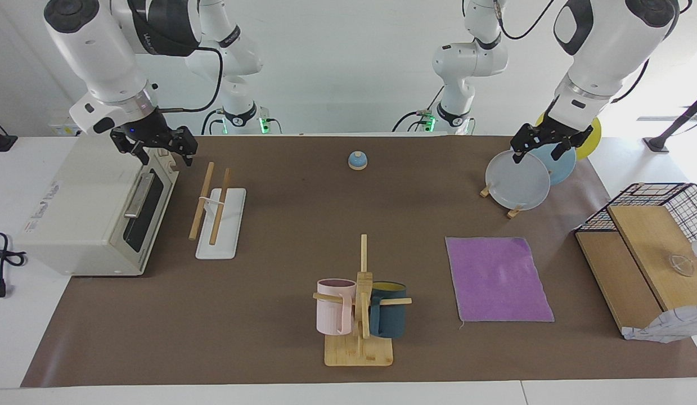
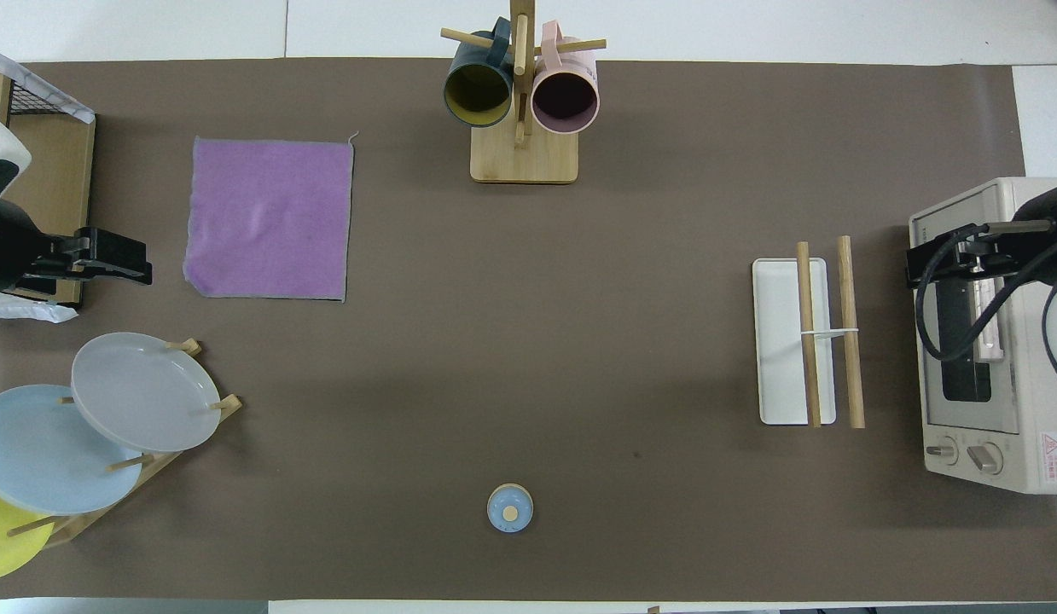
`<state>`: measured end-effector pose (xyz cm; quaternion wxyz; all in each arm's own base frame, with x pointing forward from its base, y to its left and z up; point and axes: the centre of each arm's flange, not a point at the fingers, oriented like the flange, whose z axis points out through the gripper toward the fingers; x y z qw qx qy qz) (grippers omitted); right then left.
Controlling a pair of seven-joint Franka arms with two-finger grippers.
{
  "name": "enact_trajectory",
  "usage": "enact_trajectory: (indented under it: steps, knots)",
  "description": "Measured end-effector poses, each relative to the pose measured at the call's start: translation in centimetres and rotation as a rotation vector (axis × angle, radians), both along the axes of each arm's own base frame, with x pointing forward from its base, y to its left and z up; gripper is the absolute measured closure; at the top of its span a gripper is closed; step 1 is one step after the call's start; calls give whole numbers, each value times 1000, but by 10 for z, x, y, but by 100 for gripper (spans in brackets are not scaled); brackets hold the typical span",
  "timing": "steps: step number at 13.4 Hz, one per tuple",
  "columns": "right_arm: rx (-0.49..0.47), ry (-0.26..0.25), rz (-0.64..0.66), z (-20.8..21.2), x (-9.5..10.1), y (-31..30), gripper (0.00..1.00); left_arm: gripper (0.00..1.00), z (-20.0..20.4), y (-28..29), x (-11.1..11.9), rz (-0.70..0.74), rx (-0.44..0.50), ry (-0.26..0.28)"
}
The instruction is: Fold towel and hang on rack
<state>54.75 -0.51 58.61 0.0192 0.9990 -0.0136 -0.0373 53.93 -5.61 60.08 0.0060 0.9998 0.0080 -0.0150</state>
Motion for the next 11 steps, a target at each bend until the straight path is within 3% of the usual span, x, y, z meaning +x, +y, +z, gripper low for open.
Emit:
enact_trajectory:
  steps: [11]
  knots:
    - [0,0,0,0,0,0,0,0,0,-3,-1,-6,1,2]
